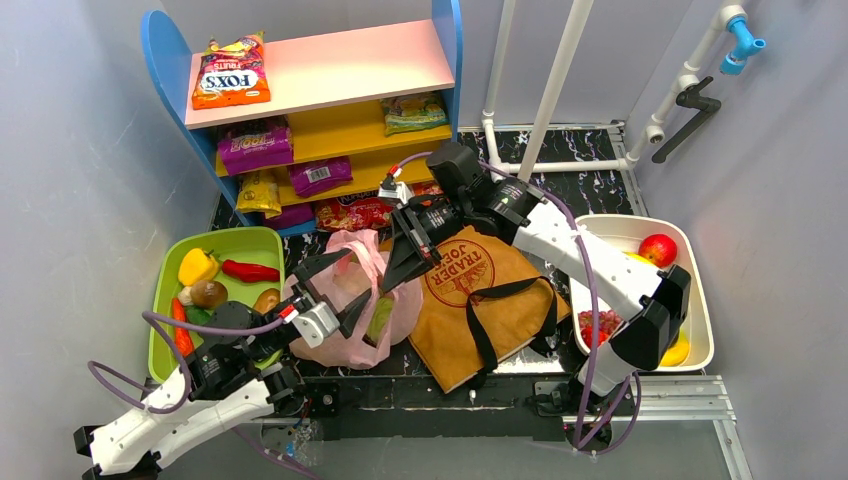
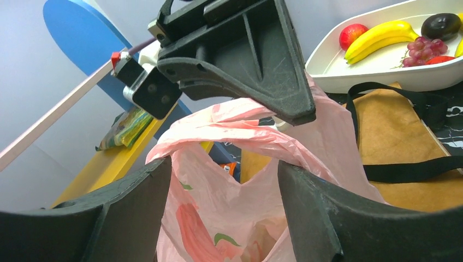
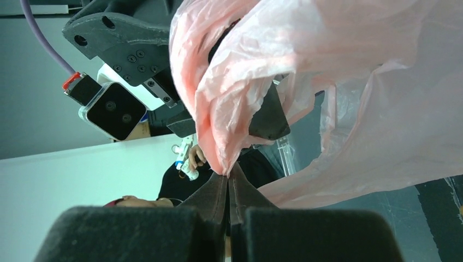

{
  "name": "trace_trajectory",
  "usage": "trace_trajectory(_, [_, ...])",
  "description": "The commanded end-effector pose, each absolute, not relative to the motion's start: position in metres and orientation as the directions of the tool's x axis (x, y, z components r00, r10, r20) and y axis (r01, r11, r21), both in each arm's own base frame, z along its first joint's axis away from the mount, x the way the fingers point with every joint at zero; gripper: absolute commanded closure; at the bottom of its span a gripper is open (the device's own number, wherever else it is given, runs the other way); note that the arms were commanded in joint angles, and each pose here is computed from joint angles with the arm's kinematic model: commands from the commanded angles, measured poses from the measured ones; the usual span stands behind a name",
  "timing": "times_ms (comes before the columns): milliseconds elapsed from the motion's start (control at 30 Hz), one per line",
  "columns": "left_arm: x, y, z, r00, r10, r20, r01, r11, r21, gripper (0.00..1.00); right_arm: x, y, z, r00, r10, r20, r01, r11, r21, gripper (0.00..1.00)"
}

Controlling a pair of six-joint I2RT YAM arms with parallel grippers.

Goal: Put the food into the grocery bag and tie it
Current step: Tie the grocery bag at the center of the board.

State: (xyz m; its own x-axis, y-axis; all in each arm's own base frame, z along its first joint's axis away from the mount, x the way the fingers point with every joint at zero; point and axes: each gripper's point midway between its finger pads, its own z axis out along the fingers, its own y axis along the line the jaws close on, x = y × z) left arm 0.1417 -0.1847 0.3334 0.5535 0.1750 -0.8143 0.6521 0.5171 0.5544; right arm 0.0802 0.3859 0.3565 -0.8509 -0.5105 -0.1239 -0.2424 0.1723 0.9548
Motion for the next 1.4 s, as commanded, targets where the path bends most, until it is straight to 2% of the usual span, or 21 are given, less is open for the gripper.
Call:
trace_trajectory(0, [0.139, -0.19, 0.347, 0.611, 0.143, -0.779, 0.627, 0.514, 0.586, 0.3, 0.069, 0.388, 0.362, -0.811, -0.573, -0.119, -0.226, 0.119, 0.967, 0.99])
trace_trajectory(367, [0.138, -0.181, 0.346, 0.609, 0.141, -0.781, 0.617, 0.534, 0.578, 0.3, 0.067, 0.398, 0.346, -0.782, -0.62, -0.064, -0.195, 0.146, 0.97, 0.99])
trace_trajectory(533, [0.134, -0.181, 0.327, 0.579, 0.17, -0.798, 0.65, 0.495, 0.577, 0.35, 0.064, 0.393, 0.361, -0.779, -0.62, -0.094, -0.214, 0.122, 0.969, 0.99])
trace_trajectory(700, [0.131, -0.182, 0.326, 0.576, 0.168, -0.8, 0.663, 0.476, 0.577, 0.45, 0.057, 0.39, 0.367, -0.772, -0.628, -0.095, -0.216, 0.12, 0.969, 0.99])
trace_trajectory(867, [0.129, -0.188, 0.331, 0.58, 0.158, -0.799, 0.677, 0.452, 0.581, 0.47, 0.054, 0.387, 0.364, -0.767, -0.635, -0.087, -0.22, 0.133, 0.966, 0.99])
trace_trajectory(1367, [0.136, -0.194, 0.336, 0.607, 0.178, -0.774, 0.647, 0.455, 0.612, 0.36, 0.04, 0.374, 0.354, -0.757, -0.651, -0.057, -0.218, 0.169, 0.961, 0.99])
